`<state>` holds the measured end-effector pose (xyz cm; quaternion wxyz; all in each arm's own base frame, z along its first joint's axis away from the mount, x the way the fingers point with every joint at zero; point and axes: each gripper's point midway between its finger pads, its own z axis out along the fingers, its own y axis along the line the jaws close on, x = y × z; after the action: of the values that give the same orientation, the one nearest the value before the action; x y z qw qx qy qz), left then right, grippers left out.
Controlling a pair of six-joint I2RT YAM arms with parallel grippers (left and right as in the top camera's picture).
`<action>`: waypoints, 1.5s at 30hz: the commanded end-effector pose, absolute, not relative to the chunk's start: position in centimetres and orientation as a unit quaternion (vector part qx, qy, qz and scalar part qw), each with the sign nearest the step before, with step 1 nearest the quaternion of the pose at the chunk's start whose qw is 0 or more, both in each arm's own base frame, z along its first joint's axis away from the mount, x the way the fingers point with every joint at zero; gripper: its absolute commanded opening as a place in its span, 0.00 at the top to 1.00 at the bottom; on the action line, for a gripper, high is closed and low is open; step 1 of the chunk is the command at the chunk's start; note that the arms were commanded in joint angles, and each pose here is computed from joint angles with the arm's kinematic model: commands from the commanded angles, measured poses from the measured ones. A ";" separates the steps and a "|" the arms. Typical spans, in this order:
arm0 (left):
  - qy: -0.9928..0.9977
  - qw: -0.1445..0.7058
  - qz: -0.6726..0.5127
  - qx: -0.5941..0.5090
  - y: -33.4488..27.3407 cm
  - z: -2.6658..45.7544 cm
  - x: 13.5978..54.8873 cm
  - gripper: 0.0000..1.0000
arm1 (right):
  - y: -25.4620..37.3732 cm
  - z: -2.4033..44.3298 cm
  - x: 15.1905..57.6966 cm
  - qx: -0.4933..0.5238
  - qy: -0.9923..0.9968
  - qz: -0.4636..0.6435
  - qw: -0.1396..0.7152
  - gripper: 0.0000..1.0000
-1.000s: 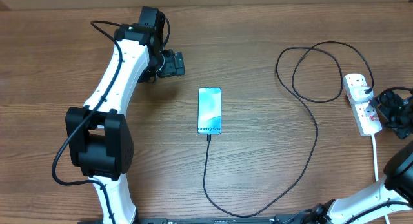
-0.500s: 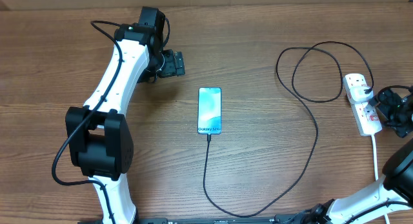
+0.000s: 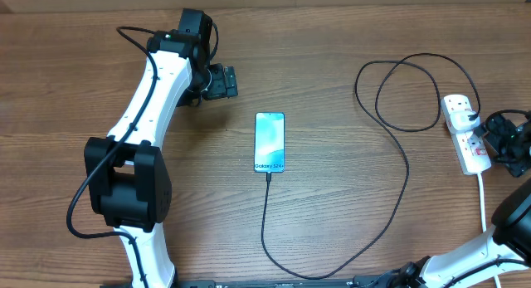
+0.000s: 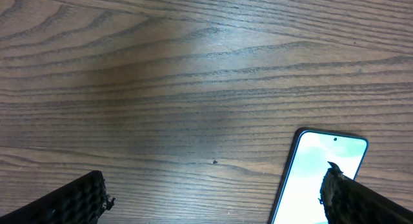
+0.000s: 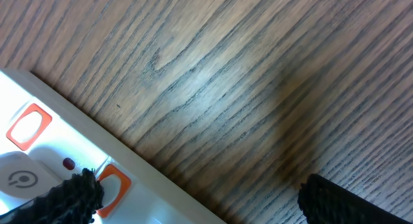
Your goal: Plug charger to phone and switch on socket
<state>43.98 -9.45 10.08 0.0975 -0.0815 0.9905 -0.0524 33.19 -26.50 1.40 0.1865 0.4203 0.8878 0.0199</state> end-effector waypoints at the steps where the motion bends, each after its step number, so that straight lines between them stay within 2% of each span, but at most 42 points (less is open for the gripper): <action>1: 0.990 0.104 -0.048 -0.078 -9.1 10.5 44.1 0.00 | -23.7 -0.7 32.4 0.392 0.908 0.037 0.140 0.01; 9: 0.990 0.104 -0.048 -0.078 -9.1 10.5 44.1 0.00 | -23.0 -2.7 31.7 0.396 0.911 0.046 0.109 0.02; 41: 0.990 0.104 -0.048 -0.078 -9.1 10.5 44.1 0.00 | -22.3 -2.5 30.7 0.390 0.916 0.053 0.081 0.05; 43: 0.990 0.104 -0.048 -0.078 -9.1 10.5 44.1 0.00 | -22.3 -2.1 30.7 0.391 0.915 0.054 0.077 0.09; 45: 0.990 0.104 -0.048 -0.078 -9.1 10.5 44.1 0.00 | -22.6 -1.2 30.9 0.392 0.915 0.051 0.077 0.17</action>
<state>43.98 -9.45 10.08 0.0975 -0.0815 0.9905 -0.0524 32.33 -23.82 1.40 0.1341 0.4060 0.9019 0.0621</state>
